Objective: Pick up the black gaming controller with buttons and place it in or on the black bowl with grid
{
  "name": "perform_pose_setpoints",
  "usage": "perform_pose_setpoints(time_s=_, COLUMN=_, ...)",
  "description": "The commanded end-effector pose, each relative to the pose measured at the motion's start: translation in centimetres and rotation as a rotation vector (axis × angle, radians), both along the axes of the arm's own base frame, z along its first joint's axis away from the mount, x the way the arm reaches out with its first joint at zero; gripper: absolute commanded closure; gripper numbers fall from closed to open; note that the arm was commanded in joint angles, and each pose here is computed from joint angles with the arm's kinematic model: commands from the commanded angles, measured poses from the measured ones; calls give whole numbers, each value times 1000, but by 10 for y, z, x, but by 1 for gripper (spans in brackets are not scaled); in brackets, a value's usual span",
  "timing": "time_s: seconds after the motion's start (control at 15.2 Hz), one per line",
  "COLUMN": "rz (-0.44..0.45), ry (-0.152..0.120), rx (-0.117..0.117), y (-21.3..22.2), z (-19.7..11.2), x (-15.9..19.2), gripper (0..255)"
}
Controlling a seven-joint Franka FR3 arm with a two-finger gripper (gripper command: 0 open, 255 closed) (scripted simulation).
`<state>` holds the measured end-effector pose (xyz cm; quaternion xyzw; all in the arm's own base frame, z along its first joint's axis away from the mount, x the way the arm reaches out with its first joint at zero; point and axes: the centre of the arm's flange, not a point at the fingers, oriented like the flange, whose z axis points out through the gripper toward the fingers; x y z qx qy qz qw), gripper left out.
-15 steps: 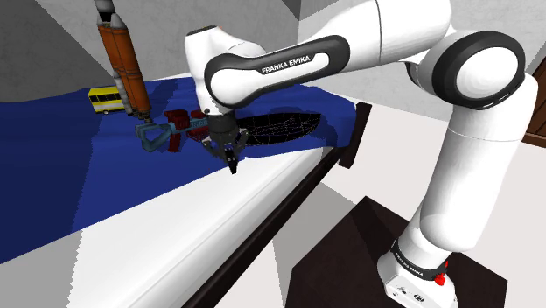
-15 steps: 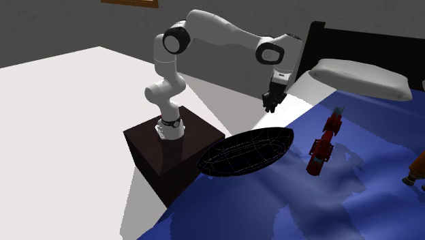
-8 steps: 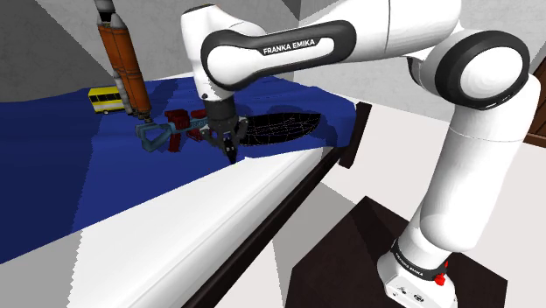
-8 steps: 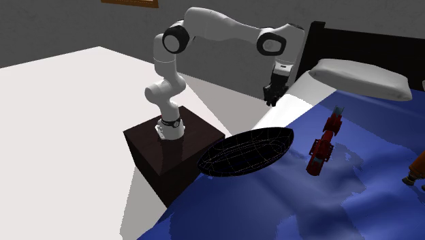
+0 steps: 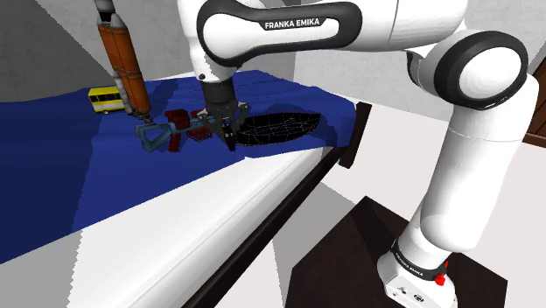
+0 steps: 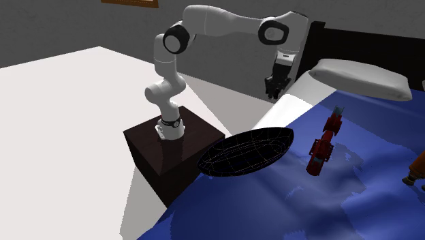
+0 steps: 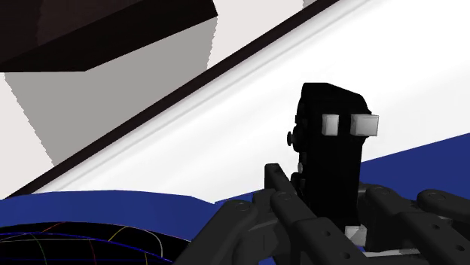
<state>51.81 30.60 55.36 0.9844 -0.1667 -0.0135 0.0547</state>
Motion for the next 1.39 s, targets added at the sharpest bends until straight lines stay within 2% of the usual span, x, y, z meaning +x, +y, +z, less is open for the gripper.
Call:
perform_pose_setpoints(time_s=0.0, rz=0, ry=1, rx=0, y=-1, z=10, x=-1, gripper=255)
perform_pose_setpoints(time_s=0.2, rz=0, ry=1, rx=0, y=-1, z=22, x=-1, gripper=255)
perform_pose_setpoints(time_s=1.32, rz=0, ry=1, rx=0, y=-210, z=16, x=79, gripper=255)
